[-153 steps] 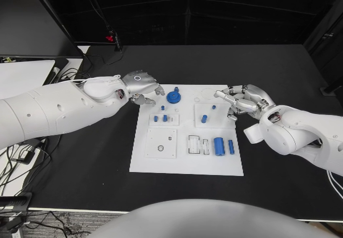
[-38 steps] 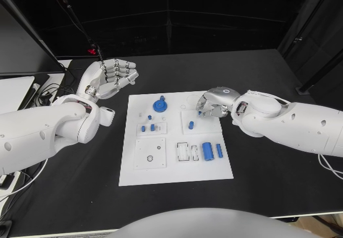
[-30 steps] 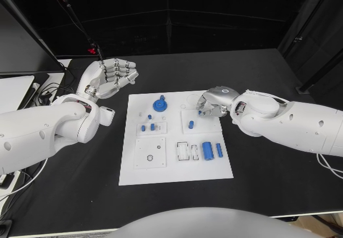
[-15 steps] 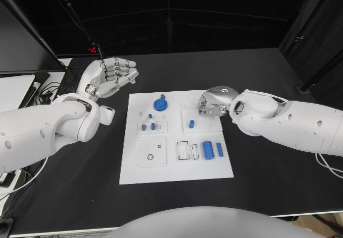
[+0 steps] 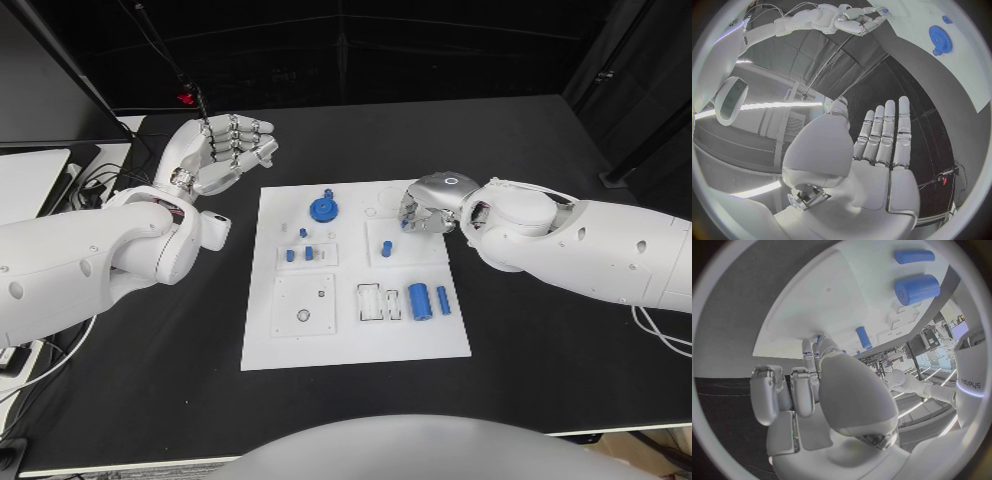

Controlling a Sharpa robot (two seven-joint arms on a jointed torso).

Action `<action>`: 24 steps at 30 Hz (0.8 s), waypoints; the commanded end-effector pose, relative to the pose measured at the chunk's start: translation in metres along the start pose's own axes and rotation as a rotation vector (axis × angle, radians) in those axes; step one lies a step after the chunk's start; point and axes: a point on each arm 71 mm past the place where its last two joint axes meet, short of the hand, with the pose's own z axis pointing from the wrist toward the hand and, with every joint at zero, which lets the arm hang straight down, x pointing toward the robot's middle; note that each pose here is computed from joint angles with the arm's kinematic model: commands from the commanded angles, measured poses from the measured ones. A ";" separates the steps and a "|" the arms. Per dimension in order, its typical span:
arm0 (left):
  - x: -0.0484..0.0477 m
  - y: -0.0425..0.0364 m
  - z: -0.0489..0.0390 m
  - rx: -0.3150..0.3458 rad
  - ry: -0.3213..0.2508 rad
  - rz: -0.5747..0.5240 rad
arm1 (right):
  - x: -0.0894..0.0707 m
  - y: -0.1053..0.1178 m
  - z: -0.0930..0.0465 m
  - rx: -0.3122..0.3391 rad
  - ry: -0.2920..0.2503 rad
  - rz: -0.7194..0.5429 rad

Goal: Assemble the parts on the task board

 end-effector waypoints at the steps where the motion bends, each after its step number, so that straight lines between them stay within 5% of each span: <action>1: -0.0006 -0.0029 0.0006 0.034 -0.002 -0.004 | 0.003 0.000 0.000 0.009 0.029 -0.012; 24: -0.0014 -0.0019 0.0011 0.030 -0.005 0.000 | 0.003 0.003 0.003 0.004 0.034 -0.012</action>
